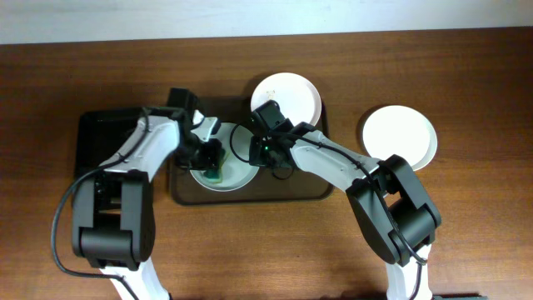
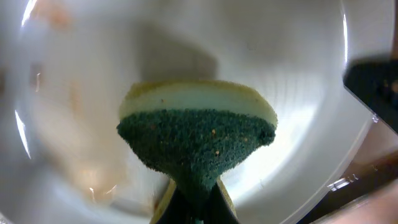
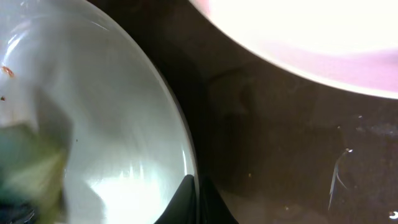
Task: Clean dirty plates on tray and stack at the side
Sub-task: 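Scrub the pale blue-green plate with the sponge in the left gripper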
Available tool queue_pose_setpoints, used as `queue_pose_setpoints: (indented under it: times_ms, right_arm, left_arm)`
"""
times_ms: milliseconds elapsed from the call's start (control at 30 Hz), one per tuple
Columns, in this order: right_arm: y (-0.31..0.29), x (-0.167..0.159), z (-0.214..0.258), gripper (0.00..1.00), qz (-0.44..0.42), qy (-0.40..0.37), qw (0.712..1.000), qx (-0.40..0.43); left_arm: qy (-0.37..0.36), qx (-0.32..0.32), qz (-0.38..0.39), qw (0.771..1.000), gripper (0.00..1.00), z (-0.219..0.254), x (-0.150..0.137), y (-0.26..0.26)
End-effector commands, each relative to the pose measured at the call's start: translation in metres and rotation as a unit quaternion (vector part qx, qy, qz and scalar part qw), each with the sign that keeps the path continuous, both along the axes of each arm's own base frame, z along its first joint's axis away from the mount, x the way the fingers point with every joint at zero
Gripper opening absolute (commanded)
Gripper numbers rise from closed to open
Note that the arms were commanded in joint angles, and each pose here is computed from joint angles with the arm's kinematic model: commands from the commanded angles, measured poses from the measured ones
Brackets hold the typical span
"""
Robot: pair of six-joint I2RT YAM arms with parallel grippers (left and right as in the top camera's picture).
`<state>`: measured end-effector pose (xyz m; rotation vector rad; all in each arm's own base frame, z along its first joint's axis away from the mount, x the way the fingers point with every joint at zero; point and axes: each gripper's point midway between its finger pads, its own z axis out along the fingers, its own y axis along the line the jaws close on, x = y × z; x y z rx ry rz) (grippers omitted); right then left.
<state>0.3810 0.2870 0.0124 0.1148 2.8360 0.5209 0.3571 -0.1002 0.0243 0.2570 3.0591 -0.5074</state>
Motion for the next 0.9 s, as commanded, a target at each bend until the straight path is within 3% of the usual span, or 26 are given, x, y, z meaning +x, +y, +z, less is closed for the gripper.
queue_pose_setpoints:
  times_ms: [0, 133, 267, 467, 567, 700, 867]
  right_arm:
    - [-0.001, 0.006, 0.001, 0.04, -0.009, -0.006, 1.0, -0.004]
    - [-0.001, 0.006, 0.001, 0.04, -0.009, -0.006, 1.0, -0.004]
    - [-0.001, 0.006, 0.001, 0.04, -0.009, -0.006, 1.0, -0.004]
    - [-0.001, 0.006, 0.001, 0.04, -0.009, -0.006, 1.0, -0.004]
    - [-0.001, 0.006, 0.001, 0.04, -0.008, -0.005, 1.0, -0.004]
    - [-0.001, 0.006, 0.001, 0.04, -0.008, -0.005, 1.0, -0.004]
    - [-0.001, 0.006, 0.001, 0.04, -0.007, -0.006, 1.0, -0.004]
  left_arm:
    - [0.005, -0.021, 0.019, 1.0, 0.01, 0.013, 0.006, 0.015]
    - [-0.036, 0.018, 0.028, 0.999, 0.01, -0.002, 0.031, 0.029]
    - [-0.082, 0.014, 0.026, 0.996, 0.01, -0.024, 0.062, 0.025]
    - [-0.04, 0.014, 0.004, 0.999, 0.01, -0.067, 0.05, 0.008]
    - [-0.021, -0.024, 0.003, 0.999, 0.01, -0.053, 0.046, -0.003]
    - [-0.025, -0.087, -0.033, 0.995, 0.01, -0.001, 0.06, -0.018]
    - [-0.075, -0.084, -0.045, 0.993, 0.01, 0.043, 0.092, -0.019]
